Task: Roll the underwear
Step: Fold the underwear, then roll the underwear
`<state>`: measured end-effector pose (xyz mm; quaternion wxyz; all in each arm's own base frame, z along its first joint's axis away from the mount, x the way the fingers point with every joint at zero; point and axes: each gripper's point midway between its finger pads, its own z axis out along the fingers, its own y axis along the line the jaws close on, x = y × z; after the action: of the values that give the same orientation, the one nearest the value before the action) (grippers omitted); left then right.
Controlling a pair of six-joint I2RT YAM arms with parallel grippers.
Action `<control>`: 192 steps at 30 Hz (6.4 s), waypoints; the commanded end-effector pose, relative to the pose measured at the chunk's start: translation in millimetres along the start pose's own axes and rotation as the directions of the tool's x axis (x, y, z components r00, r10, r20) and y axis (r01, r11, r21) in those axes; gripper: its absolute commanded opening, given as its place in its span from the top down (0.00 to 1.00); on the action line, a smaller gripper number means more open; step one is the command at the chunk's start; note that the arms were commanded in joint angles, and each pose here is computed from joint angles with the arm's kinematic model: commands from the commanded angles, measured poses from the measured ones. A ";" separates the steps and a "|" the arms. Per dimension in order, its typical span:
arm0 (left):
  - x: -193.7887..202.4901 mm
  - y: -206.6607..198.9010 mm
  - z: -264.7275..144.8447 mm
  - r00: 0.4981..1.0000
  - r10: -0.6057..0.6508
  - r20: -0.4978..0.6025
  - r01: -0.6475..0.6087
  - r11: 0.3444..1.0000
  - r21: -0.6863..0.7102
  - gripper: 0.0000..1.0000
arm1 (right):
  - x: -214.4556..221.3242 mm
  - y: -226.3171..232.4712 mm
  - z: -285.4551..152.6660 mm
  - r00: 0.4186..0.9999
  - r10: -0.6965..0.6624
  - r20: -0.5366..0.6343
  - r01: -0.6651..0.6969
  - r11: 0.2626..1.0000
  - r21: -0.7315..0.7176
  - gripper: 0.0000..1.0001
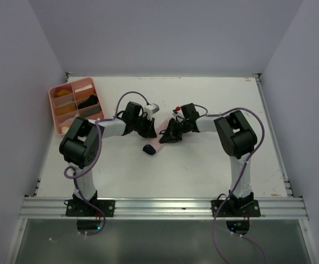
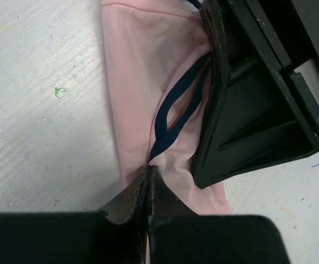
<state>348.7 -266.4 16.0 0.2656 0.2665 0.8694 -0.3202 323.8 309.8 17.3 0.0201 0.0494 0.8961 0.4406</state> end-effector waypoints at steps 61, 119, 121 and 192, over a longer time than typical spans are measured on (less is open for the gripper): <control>-14.9 -52.8 -98.0 0.776 0.622 0.107 -0.630 0.758 0.167 0.52 | 20.9 -32.1 29.9 0.765 -0.487 -0.422 0.525 0.850 -0.029 0.86; 114.8 -75.9 -50.0 0.009 0.988 0.152 -0.895 -0.060 0.441 0.99 | 40.2 -43.6 20.8 0.621 -0.542 -0.566 0.588 0.800 -0.121 0.87; 114.7 -81.8 -52.6 0.053 0.986 0.159 -0.893 -0.025 0.450 1.00 | 39.0 -41.1 20.6 0.624 -0.551 -0.555 0.591 0.797 -0.127 0.87; 66.5 -23.9 -10.9 0.957 0.165 -0.240 0.066 0.679 0.731 1.00 | 58.2 43.9 -4.2 -0.454 -0.891 -0.007 0.890 -0.454 -0.030 0.39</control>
<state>273.7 -261.3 19.9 -0.0049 0.3792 0.6924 -0.6138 257.2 317.3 38.0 0.3364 -0.7419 0.5378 0.2172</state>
